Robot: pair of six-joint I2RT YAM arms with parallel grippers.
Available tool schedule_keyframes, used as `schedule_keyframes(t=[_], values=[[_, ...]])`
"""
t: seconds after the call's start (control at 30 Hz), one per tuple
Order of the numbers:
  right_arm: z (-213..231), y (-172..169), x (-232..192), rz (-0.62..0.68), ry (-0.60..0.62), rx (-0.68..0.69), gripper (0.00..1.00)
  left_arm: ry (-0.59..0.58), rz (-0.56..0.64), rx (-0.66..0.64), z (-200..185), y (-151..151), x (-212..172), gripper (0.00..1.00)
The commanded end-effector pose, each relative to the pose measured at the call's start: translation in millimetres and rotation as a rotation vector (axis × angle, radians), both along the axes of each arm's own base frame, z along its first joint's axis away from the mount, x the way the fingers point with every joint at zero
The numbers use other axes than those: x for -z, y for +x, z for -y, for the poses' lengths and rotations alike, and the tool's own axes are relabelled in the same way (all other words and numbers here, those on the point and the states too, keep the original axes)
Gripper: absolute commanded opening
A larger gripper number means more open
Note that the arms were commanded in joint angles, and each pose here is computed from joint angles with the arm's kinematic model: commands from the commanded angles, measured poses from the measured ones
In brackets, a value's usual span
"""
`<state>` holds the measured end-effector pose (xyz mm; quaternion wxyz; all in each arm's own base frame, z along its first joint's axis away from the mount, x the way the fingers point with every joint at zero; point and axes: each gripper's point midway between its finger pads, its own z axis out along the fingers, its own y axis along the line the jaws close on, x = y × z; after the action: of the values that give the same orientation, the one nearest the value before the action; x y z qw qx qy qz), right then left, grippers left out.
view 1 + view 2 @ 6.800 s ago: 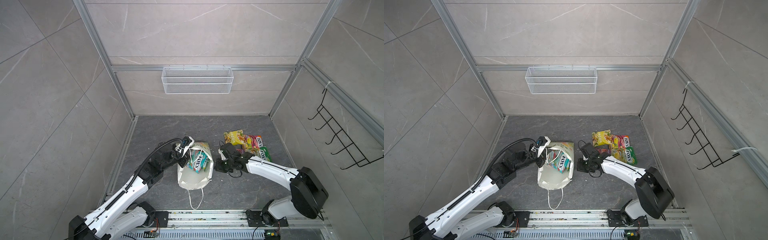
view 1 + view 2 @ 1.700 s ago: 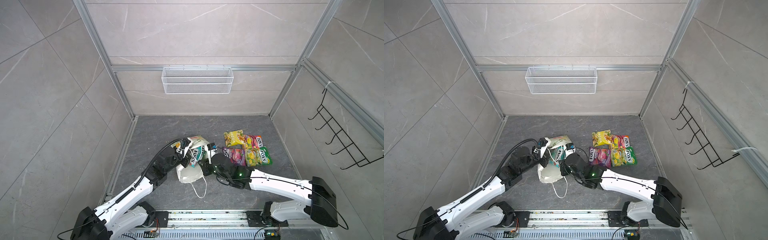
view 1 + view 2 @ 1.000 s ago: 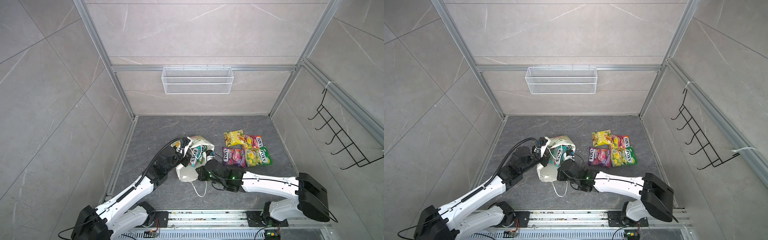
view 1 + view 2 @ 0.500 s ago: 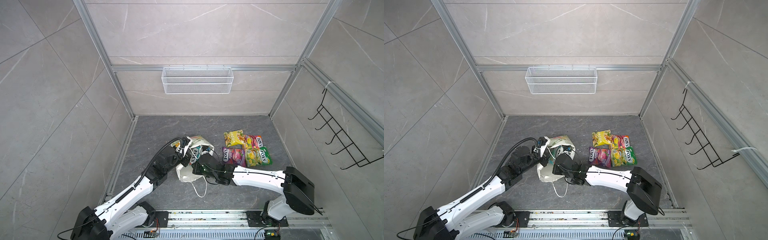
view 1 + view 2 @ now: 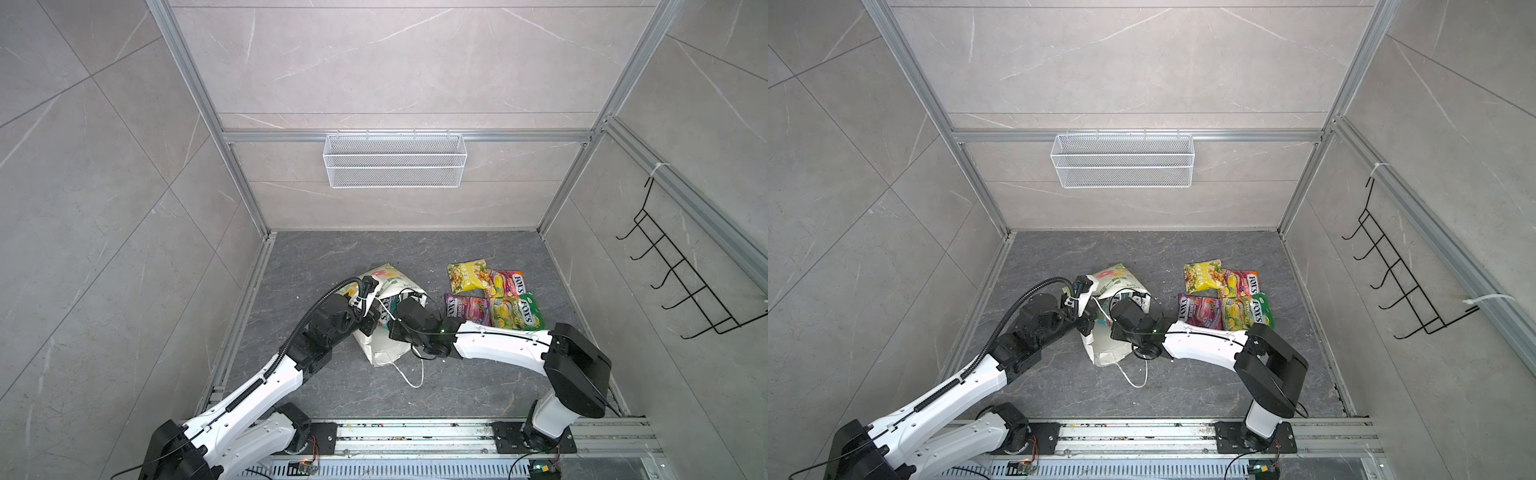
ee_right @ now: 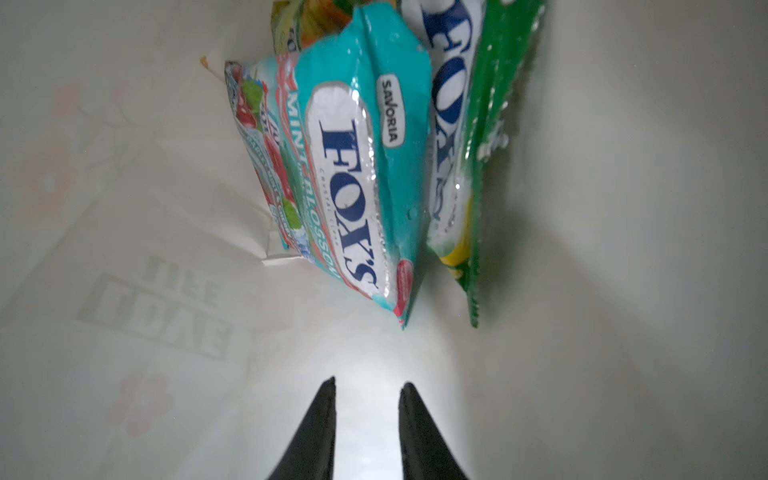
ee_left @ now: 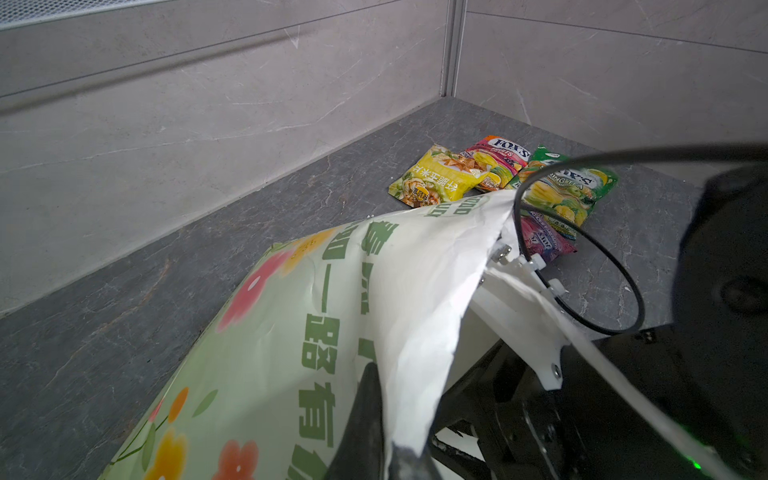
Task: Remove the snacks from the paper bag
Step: 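Push the right gripper deeper toward the teal Mint Blossom pack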
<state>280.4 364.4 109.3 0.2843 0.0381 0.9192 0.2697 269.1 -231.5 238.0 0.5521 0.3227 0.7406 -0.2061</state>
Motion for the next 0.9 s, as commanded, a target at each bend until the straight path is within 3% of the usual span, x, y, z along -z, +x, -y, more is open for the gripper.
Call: schedule_keyframes(t=[0.0,0.23,0.47,0.73,0.87], values=[[-1,15,3,0.045,-0.05,0.007,0.32,-0.049,0.062,0.051,9,-2,-30,0.0],[-5,26,16,0.041,-0.079,0.051,0.36,-0.061,0.065,0.065,13,-2,-32,0.0],[-10,35,22,0.077,-0.078,0.065,0.51,-0.068,0.066,0.072,14,-2,-33,0.0],[-28,47,29,0.081,-0.075,0.053,0.51,-0.074,0.067,0.085,17,-2,-35,0.0],[-33,51,34,0.087,-0.076,0.052,0.46,-0.078,0.074,0.088,17,-3,-35,0.0]])
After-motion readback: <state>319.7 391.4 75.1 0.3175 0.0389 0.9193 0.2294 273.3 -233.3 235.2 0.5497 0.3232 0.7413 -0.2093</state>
